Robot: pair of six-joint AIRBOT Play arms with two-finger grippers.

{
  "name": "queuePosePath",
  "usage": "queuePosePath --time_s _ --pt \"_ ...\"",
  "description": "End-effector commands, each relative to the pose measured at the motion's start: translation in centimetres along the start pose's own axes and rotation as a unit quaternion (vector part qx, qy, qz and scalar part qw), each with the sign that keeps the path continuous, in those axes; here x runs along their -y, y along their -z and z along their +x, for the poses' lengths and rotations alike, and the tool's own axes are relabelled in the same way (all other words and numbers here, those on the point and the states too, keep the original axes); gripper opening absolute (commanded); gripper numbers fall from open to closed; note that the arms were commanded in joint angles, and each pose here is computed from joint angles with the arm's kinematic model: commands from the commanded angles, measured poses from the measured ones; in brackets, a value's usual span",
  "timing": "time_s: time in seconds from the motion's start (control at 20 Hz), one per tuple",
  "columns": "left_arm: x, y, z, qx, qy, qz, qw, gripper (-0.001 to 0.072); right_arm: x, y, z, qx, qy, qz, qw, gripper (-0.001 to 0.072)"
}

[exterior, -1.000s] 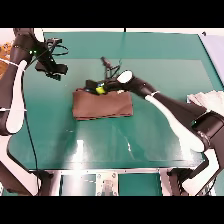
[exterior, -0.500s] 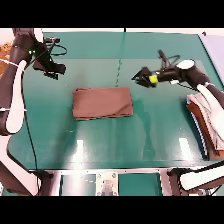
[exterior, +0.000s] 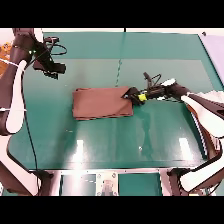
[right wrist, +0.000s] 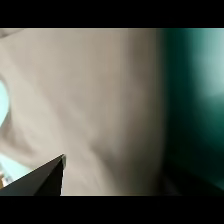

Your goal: Fold the shirts.

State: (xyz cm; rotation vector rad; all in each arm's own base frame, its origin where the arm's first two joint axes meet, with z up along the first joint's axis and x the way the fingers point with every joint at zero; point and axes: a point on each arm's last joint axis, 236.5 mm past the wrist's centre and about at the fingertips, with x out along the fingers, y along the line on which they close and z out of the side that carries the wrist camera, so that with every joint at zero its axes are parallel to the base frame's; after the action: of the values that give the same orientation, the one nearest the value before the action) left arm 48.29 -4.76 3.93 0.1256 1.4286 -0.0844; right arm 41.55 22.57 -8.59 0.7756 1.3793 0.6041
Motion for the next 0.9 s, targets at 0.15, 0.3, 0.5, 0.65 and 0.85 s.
queuePosePath --time_s 0.15,0.3,0.5,0.65,0.85 --pt "0.1 0.0 0.0 0.001 0.002 -0.001 1.0 0.0028 -7.0 -2.6 1.3 0.032 -0.063 -0.034 0.997 0.0012" --pt "0.2 0.0 0.0 -0.001 0.005 0.0 1.0 0.0028 -11.4 -6.6 -3.9 0.08 -0.092 -0.061 0.991 0.0012" --pt "0.3 0.2 0.0 -0.003 0.006 0.0 1.0 0.0028 -13.2 -12.0 -18.6 0.205 -0.084 -0.076 0.972 0.0012" --pt "0.3 0.1 0.0 -0.003 0.007 0.0 1.0 0.0028 -9.6 -13.6 -30.9 0.314 -0.034 -0.042 0.948 0.0012" --pt "0.3 0.1 0.0 -0.003 0.007 0.0 1.0 0.0028 -2.4 -11.6 -45.0 0.427 0.009 0.03 0.904 0.0012"
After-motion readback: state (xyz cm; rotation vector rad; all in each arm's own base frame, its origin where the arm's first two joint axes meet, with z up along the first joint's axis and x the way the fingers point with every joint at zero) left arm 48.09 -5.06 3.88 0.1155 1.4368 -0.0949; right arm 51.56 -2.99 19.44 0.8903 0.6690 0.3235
